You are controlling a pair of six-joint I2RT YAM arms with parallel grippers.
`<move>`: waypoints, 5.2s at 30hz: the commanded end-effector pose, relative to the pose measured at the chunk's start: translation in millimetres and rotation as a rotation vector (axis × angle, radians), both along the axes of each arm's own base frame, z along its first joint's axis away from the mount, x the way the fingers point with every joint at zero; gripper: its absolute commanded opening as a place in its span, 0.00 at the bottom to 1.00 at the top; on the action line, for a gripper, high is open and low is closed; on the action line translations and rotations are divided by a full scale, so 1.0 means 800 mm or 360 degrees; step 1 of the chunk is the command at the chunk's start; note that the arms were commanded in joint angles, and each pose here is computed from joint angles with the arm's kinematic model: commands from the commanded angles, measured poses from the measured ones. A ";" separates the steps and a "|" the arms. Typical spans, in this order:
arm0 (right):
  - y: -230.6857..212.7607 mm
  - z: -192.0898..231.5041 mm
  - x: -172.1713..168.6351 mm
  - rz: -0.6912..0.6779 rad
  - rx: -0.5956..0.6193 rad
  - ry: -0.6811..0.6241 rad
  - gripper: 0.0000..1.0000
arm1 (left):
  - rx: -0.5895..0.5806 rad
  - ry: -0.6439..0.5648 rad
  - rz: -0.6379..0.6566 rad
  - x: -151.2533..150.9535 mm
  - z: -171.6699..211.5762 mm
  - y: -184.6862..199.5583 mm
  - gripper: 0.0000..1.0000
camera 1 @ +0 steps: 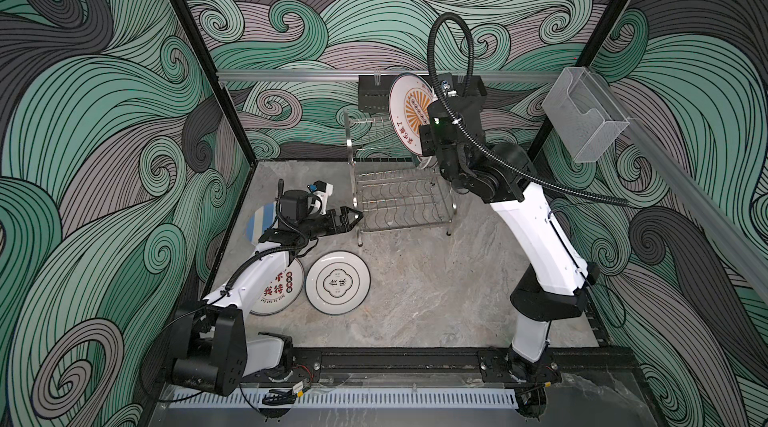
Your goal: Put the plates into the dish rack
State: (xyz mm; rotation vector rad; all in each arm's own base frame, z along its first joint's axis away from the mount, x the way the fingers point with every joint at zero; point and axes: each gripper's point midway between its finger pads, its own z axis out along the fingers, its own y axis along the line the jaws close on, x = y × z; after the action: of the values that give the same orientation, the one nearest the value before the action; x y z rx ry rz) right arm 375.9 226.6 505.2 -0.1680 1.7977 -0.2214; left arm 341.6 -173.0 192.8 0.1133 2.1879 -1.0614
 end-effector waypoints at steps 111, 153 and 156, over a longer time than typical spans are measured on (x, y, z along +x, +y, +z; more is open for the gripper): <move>-0.034 -0.093 0.055 -0.0383 -0.0123 0.0132 0.13 | 0.0430 -0.0210 -0.0360 -0.047 -0.052 -0.082 0.99; 0.018 -0.184 -0.159 0.1121 0.0508 0.0474 0.81 | 0.0626 0.0068 0.0517 -0.063 -0.024 0.080 0.99; 0.029 -0.249 -0.176 0.1169 0.0668 0.0655 0.81 | 0.0680 0.0208 0.0624 -0.070 -0.049 0.101 0.99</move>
State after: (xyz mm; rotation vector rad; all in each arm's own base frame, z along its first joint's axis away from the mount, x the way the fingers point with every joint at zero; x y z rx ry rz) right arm 249.1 228.0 330.0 -0.5978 1.9820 0.5271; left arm 296.1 -115.4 182.9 -0.0531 2.2891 -0.4969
